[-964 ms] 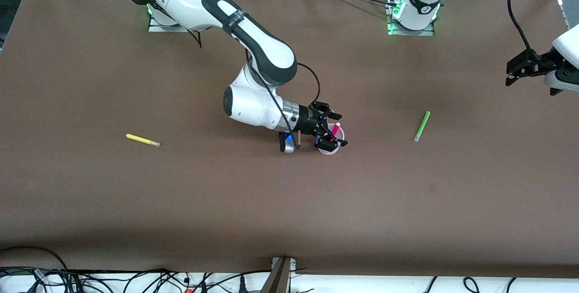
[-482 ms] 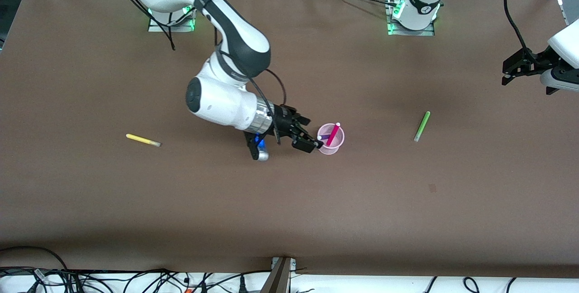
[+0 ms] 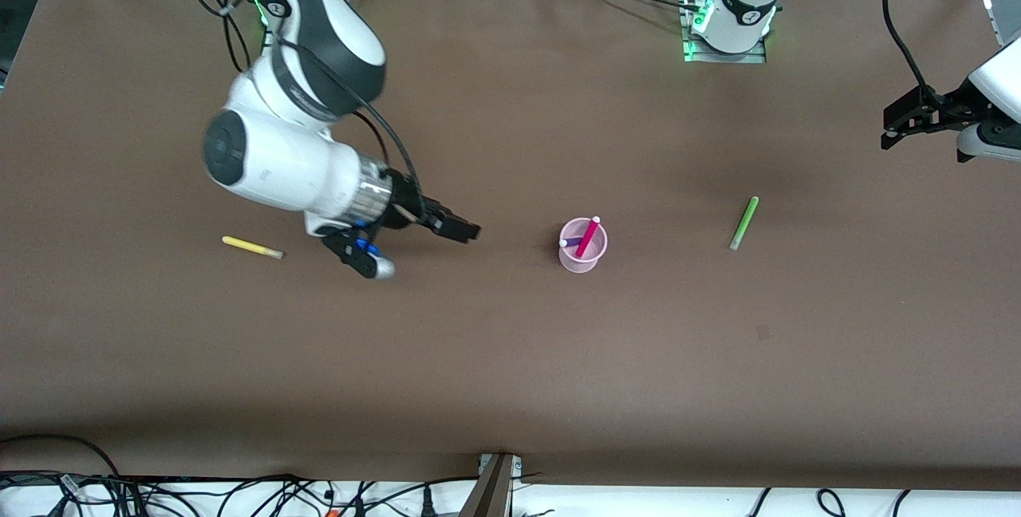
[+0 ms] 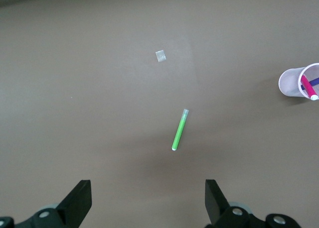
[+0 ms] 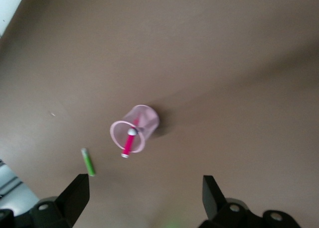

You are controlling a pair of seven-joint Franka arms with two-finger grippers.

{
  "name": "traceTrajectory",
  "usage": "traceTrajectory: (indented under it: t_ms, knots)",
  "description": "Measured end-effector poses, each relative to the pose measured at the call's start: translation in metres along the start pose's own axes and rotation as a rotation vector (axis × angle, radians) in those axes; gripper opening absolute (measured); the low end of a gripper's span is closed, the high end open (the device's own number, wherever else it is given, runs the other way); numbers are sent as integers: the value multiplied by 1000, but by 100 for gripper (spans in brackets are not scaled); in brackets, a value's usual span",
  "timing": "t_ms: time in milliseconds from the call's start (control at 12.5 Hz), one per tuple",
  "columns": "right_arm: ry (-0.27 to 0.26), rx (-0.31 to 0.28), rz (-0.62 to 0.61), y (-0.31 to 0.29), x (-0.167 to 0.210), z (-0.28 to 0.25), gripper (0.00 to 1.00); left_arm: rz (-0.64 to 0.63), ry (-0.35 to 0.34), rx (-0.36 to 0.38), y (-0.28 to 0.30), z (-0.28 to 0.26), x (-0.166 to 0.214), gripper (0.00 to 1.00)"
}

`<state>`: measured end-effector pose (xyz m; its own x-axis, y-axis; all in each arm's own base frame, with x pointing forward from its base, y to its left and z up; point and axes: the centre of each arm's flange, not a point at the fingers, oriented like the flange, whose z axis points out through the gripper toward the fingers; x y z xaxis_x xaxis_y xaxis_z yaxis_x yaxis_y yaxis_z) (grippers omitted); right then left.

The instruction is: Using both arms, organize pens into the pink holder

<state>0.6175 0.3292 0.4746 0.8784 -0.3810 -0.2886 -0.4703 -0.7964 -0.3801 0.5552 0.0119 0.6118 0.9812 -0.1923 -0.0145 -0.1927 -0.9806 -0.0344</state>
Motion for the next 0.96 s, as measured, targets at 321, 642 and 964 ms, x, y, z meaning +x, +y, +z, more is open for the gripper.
traceTrajectory:
  t_ms: [321,642,964]
  knots:
    - [72,-204,-276,98,-31,-80,100,-4,-7,-2,-2,0,-1,100]
    - [124,-398,-553,156,-30,-144,100,-6,-9,-2,-2,1,-2,100]
    - [137,-469,-638,194,-14,-185,100,-11,-17,-4,-4,1,-3,100]
